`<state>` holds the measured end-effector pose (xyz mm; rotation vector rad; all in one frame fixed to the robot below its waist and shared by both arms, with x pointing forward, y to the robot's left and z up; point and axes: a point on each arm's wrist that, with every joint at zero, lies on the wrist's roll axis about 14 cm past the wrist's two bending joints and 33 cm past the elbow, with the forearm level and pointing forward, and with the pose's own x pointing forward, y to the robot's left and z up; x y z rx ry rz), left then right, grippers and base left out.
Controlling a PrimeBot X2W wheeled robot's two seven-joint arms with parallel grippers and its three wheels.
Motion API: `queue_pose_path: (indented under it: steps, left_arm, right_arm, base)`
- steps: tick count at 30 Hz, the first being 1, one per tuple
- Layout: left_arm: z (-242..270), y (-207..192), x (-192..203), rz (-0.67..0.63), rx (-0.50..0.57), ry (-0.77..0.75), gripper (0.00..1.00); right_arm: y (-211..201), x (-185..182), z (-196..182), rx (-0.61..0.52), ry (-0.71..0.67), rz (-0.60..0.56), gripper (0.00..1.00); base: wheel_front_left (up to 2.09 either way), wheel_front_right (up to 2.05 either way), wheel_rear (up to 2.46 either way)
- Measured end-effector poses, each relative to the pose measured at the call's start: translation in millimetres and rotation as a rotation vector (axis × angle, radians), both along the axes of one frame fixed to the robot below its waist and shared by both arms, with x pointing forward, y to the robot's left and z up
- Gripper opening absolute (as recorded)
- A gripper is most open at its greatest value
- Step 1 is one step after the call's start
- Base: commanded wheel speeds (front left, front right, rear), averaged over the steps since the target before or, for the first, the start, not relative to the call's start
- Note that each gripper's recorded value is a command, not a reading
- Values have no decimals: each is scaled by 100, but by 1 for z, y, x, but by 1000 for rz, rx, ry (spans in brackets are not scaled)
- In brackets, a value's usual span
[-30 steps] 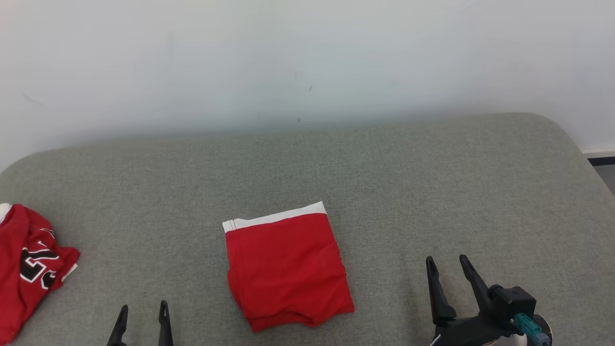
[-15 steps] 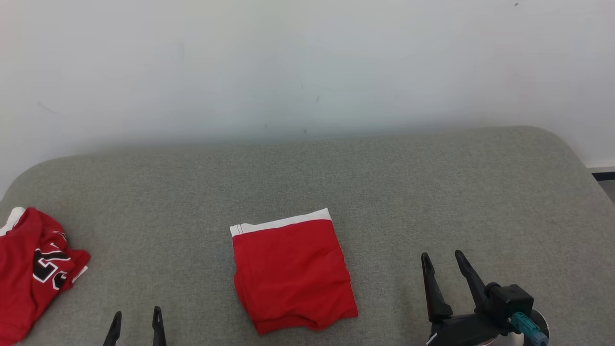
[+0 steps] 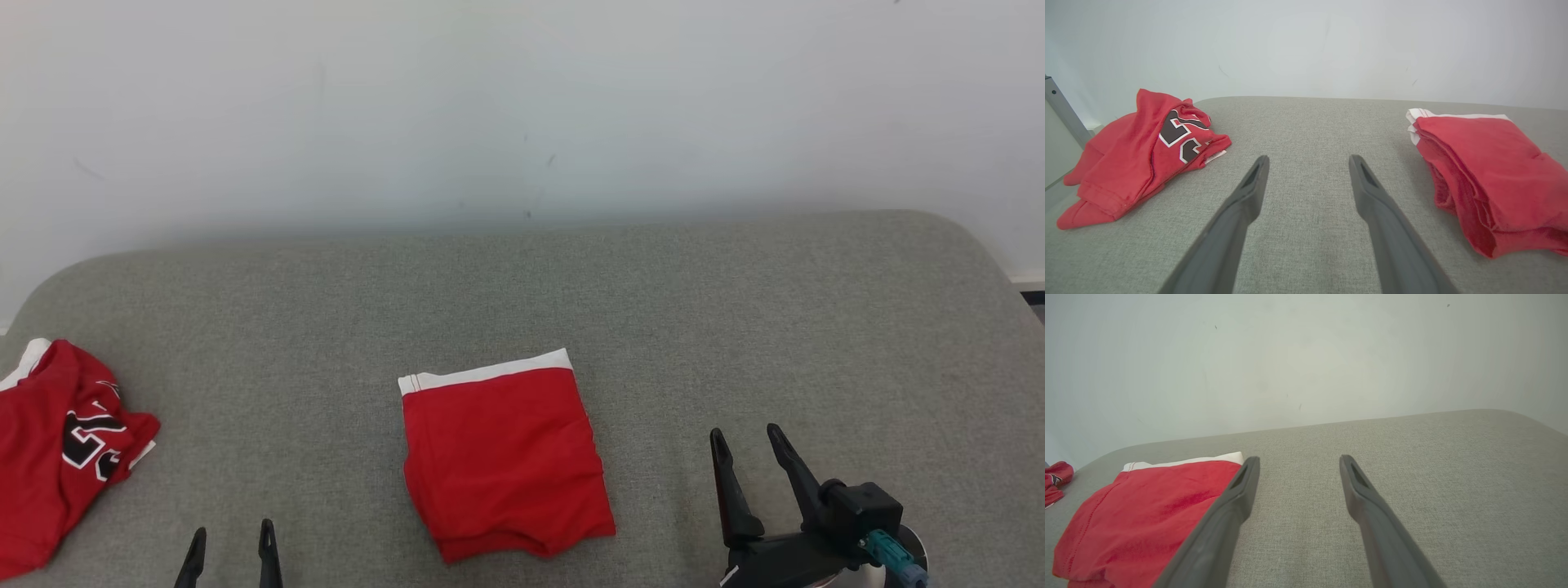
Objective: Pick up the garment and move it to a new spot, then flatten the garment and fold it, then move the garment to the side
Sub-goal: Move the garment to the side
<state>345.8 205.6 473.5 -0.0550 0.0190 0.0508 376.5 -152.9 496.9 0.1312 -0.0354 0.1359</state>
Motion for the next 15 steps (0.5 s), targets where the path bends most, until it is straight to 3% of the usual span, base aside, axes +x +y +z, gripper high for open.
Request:
queue_pose_path:
  steps: [15]
  left_arm:
    - [-18, -5, 7, -10, -26, 57, 100]
  right_arm:
    - [23, 15, -29, -15, 86, 70, 100]
  base:
    - [0, 0, 0]
